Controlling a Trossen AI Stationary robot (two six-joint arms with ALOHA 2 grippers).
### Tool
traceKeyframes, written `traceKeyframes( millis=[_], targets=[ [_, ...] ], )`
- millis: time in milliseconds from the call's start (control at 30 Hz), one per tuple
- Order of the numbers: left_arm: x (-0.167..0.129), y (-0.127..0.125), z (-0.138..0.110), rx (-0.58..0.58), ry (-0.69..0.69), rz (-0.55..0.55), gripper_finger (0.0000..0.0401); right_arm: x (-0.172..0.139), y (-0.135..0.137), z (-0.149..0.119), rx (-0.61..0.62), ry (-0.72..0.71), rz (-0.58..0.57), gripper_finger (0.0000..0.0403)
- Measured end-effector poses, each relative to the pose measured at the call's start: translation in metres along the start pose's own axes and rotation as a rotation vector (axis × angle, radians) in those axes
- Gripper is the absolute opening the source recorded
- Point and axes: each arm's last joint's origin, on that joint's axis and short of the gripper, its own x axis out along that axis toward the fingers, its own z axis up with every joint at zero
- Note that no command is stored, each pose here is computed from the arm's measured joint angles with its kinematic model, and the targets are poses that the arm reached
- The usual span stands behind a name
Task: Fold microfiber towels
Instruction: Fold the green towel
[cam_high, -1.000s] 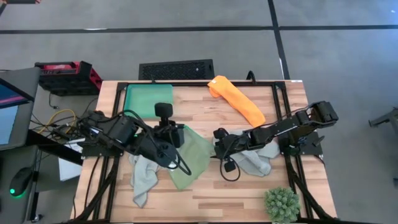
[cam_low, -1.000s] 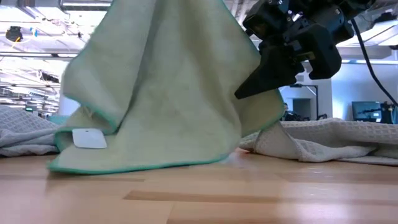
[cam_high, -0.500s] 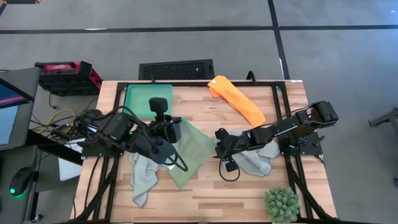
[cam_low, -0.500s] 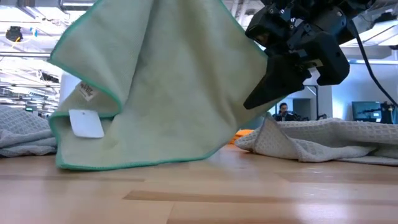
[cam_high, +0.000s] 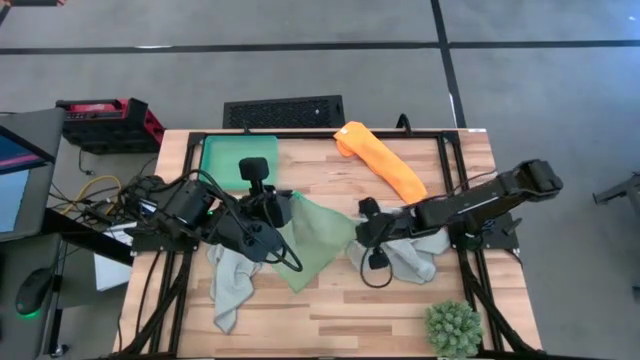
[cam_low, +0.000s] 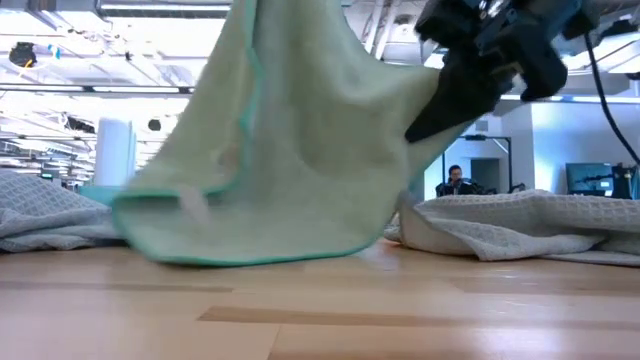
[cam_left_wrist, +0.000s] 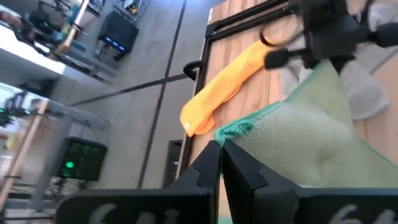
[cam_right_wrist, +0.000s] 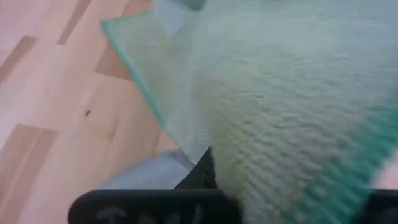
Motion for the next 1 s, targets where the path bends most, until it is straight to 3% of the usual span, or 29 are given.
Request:
traceKeyframes(
  millis=[333,500,700,867,1000],
  targets=[
    [0.006,-0.005,-0.001,-0.184,0.041,-0.085,0.0,-0.075,-0.021,0.014,0.047,-0.089,-0.102,0.0005],
    [0.018,-0.02,-0.009,-0.16,0.108,-0.094,0.0,-0.101,-0.027,0.027,0.048,-0.091,-0.116,0.0003],
    [0.03,-0.031,-0.036,-0.144,0.195,-0.051,0.0,-0.12,-0.034,0.04,0.048,-0.081,-0.134,0.0004],
    [0.023,-0.018,-0.07,-0.238,0.214,0.011,0.0,-0.128,-0.041,0.047,0.046,-0.092,-0.154,0.0005],
    [0.016,-0.003,-0.094,-0.308,0.167,0.121,0.0,-0.133,-0.054,0.05,0.077,-0.099,-0.198,0.0005]
  ],
)
